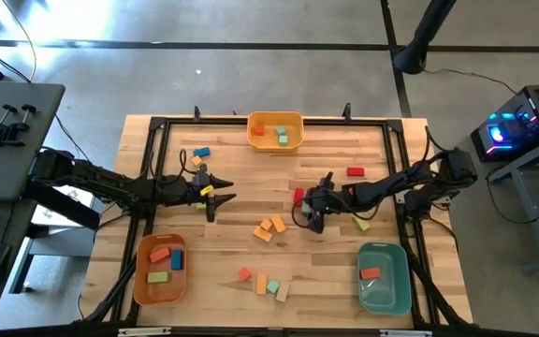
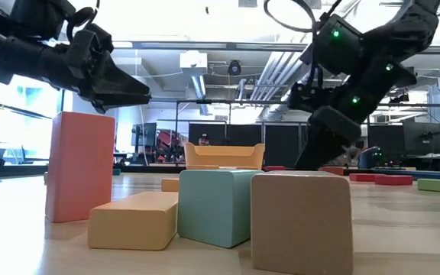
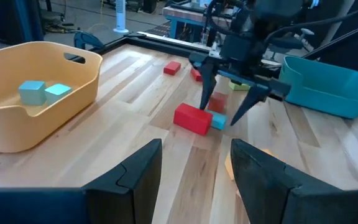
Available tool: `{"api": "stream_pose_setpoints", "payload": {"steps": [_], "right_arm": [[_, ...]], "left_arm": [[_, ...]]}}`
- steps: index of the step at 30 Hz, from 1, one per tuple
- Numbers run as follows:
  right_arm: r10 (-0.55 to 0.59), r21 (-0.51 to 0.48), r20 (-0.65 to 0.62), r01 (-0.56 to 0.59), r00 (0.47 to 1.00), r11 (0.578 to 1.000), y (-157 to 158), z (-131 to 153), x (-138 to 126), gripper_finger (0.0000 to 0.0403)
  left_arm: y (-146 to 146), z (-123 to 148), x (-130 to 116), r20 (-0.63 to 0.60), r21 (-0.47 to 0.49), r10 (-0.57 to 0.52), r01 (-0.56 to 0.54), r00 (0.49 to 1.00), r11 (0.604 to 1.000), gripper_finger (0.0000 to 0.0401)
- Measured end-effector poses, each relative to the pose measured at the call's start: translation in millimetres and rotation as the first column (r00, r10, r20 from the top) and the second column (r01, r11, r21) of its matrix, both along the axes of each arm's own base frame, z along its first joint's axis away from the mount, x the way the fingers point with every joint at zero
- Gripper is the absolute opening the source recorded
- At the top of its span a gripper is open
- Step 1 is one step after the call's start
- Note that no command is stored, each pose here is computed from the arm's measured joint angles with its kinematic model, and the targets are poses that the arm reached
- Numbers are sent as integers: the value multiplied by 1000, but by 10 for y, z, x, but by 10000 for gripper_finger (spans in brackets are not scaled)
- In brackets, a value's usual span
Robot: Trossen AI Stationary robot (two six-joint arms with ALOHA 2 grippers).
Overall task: Sort blocks by size
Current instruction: Put the thin light blue block into the green bin
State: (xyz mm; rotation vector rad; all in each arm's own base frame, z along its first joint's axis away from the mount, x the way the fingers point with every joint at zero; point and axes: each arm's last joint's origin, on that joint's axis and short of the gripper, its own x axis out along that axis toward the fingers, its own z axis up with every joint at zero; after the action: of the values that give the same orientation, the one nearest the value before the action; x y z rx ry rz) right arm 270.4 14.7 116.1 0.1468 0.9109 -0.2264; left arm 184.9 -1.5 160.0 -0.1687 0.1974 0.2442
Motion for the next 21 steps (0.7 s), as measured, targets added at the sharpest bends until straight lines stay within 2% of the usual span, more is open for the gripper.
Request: {"api": "stream_pose_setpoints", "payload": {"steps": [3,7,10,13,15,17,20,21], "right_arm": [[86,84,16,-87,996,993,130,72,38,281],[206,206,30,-208,978,956,337,236,49,281],[216,221,39,-220,976,950,464,420,51,281],[230,186,3,-227,973,956,567,467,16,281],[338,124,-9,-334,941,934,649,454,-13,281],[494,33,-33,-493,869,869,725,407,-46,281],[694,-118,-118,-704,711,701,764,312,-62,281],[721,-161,-108,-728,684,667,759,315,-28,281]], "left_arm": [[-7,0,0,0,0,-2,2,1000,1000,177],[-7,1,0,1,-1,-2,2,1000,1000,177],[-7,6,1,8,-5,-1,1,1000,1000,177],[-7,20,4,23,-5,-1,1,1000,1000,177],[-7,22,4,23,-2,-1,1,1000,1000,177],[-5,21,4,21,9,-2,2,1000,1000,177],[-2,26,5,22,25,2,-3,1000,1000,177],[-2,30,6,26,24,3,-3,1000,1000,177]]}}
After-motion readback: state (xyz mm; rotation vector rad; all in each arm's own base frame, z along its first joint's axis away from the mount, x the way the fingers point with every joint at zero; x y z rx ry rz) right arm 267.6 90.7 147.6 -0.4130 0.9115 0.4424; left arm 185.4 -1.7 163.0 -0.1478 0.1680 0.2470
